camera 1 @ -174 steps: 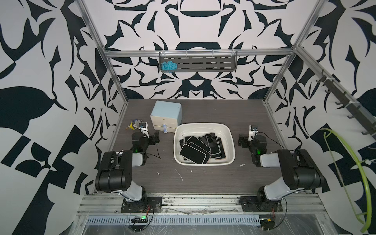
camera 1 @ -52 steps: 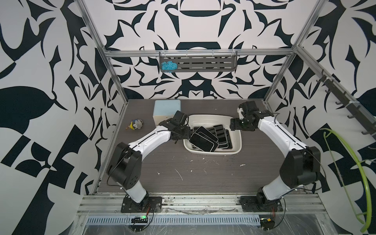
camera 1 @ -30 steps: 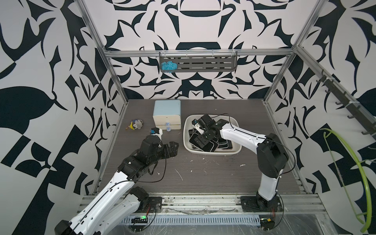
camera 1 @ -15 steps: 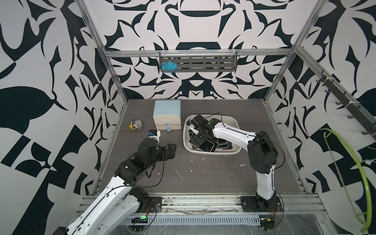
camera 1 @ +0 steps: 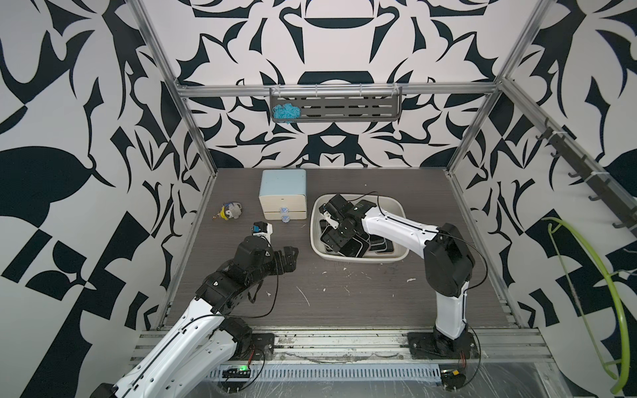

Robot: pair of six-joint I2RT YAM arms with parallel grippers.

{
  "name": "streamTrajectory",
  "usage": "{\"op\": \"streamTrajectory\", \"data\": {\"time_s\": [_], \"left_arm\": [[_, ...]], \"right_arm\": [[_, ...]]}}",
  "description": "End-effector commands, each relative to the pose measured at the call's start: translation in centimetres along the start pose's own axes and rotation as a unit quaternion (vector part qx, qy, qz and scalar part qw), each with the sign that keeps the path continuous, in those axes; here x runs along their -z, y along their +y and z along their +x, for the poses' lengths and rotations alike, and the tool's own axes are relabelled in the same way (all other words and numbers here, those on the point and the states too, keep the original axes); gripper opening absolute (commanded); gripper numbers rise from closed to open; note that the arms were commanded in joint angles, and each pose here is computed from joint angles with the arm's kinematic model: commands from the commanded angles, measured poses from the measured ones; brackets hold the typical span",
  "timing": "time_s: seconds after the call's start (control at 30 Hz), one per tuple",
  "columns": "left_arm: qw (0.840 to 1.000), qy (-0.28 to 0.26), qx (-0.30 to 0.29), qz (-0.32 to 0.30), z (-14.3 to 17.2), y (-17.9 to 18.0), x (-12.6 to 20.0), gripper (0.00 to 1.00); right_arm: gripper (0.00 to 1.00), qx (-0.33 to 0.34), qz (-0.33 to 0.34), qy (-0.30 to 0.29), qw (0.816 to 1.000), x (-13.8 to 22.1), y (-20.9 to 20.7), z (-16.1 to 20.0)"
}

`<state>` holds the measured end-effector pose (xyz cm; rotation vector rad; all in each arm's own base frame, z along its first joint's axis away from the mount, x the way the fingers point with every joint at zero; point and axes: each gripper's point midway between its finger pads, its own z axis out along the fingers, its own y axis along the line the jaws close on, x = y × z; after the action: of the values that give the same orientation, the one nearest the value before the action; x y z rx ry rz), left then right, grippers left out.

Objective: Take the phone out of the storage box
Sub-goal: Pick up the phone from the storage box.

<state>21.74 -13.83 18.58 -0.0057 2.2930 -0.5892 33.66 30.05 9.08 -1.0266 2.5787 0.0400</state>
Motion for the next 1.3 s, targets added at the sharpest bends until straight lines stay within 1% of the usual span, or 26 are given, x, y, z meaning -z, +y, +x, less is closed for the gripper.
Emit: {"op": "streamTrajectory", "data": {"time_s": [0.0, 0.3, 0.5, 0.53, 0.67, 0.77, 0.9, 0.97, 1.03, 1.17, 1.27], "left_arm": [[1.0, 0.003, -0.003, 0.0, 0.6, 0.3, 0.3, 1.0], [1.0, 0.004, 0.001, -0.002, 1.3, 0.9, 0.8, 1.0], [1.0, 0.008, -0.004, -0.007, 1.7, 1.2, 0.6, 1.0], [1.0, 0.01, -0.006, -0.014, 1.7, 1.4, 0.6, 1.0], [1.0, 0.013, -0.01, -0.007, 1.5, 0.9, 0.2, 1.0], [1.0, 0.022, -0.01, -0.008, 1.5, 0.8, 0.0, 1.0], [1.0, 0.021, -0.022, -0.002, 0.9, 0.2, -0.2, 1.0], [0.999, 0.025, -0.025, -0.004, 0.8, 0.1, -0.3, 1.0], [0.999, 0.03, -0.025, -0.002, 0.9, 0.0, -0.5, 1.0], [0.999, 0.033, -0.023, 0.002, 0.8, -0.3, -1.0, 1.0], [0.999, 0.037, -0.019, 0.006, 0.8, -0.6, -1.3, 1.0]], "right_arm": [[0.99, 0.003, 0.006, -0.001, 1.0, 1.3, 0.3, 0.2], [0.99, -0.002, 0.02, 0.019, 1.0, -0.6, 0.5, 1.3], [0.99, 0.015, 0.028, 0.043, 0.999, -2.2, 0.5, 2.0], [0.99, 0.018, 0.048, 0.045, 0.998, -2.3, -0.2, 2.0], [0.99, 0.032, 0.074, 0.05, 0.995, -3.0, -1.1, 1.8], [0.94, 0.033, 0.09, 0.042, 0.995, -2.9, -1.6, 1.2], [0.81, 0.028, 0.087, 0.027, 0.995, -2.6, -1.6, -0.1], [0.8, 0.021, 0.08, 0.021, 0.996, -2.4, -1.4, -0.5], [0.77, 0.014, 0.079, 0.01, 0.997, -2.0, -1.4, -0.9], [0.77, 0.01, 0.089, 0.0, 0.996, -1.1, -2.0, -1.4], [0.69, 0.002, 0.1, -0.007, 0.995, -0.7, -2.7, -1.7]]}}
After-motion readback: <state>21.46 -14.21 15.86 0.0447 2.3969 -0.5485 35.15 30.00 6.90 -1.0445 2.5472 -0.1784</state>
